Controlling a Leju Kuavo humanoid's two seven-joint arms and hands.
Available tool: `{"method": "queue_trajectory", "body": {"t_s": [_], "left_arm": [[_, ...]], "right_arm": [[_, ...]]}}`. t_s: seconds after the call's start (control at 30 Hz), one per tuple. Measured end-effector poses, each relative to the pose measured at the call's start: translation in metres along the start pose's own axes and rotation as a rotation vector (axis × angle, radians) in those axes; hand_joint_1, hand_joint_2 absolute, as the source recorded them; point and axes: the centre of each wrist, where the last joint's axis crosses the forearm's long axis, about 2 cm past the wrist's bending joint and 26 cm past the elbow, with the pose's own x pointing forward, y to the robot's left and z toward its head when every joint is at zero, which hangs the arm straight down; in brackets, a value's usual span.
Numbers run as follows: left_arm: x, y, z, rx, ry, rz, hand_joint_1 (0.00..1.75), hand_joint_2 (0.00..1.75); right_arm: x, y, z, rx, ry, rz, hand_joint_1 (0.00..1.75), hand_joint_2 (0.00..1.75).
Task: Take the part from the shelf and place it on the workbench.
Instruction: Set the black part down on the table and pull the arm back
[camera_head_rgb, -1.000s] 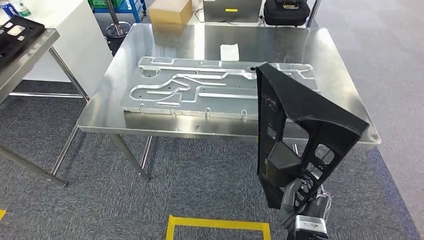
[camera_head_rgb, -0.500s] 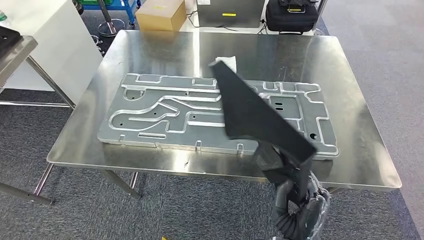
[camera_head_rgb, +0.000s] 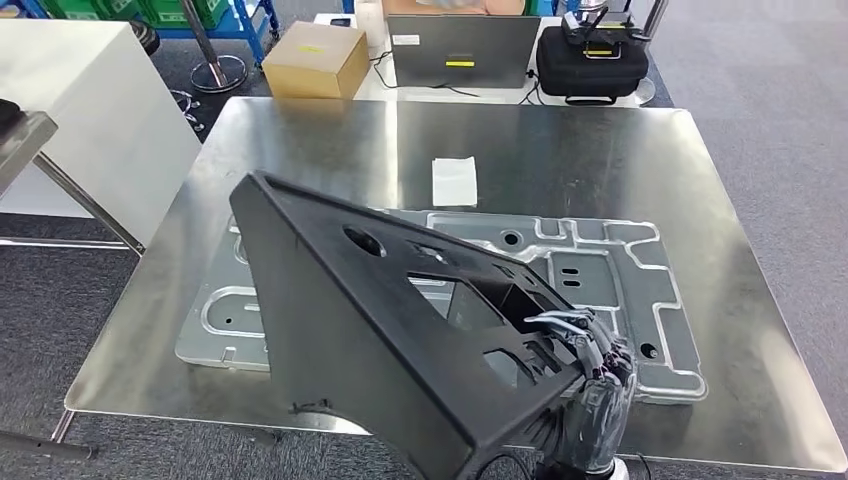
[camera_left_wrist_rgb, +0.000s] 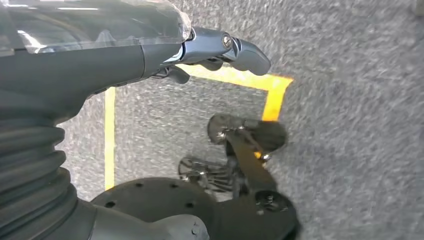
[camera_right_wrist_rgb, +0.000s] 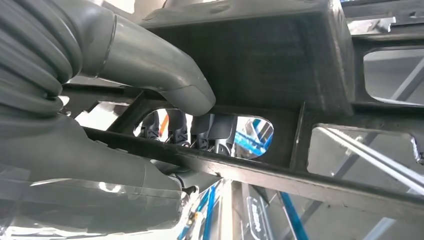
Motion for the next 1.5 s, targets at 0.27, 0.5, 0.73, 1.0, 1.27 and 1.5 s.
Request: {"method": "queue_trajectory", "body": {"t_s": [0.27,0.5,0.73,1.0,1.27,1.5], "left_arm": [[0.005,-0.001,-0.003,-0.005,-0.008,-0.004,0.0,1.75],[0.006,-0.001,-0.004,-0.018,-0.013,-0.008,0.0,1.75],[0.007,-0.001,-0.004,-0.042,-0.011,-0.033,0.0,1.75],[0.009,0.001,-0.005,-0.053,-0.011,-0.051,0.0,1.75],[0.01,0.002,-0.006,-0.062,-0.007,-0.061,0.0,1.75],[0.011,0.003,-0.006,-0.073,-0.004,-0.083,0.0,1.75]], "right_arm": [[0.0,0.005,-0.003,0.021,0.065,0.006,1.75,1.75],[-0.007,0.009,0.0,0.092,0.125,0.107,1.75,1.75],[-0.052,0.007,0.003,0.224,0.229,0.376,1.75,1.75],[-0.09,0.0,0.002,0.26,0.268,0.515,1.75,1.75],[-0.11,-0.001,-0.002,0.34,0.293,0.621,1.75,1.75],[-0.146,0.001,-0.002,0.484,0.363,0.693,1.75,1.75]]}}
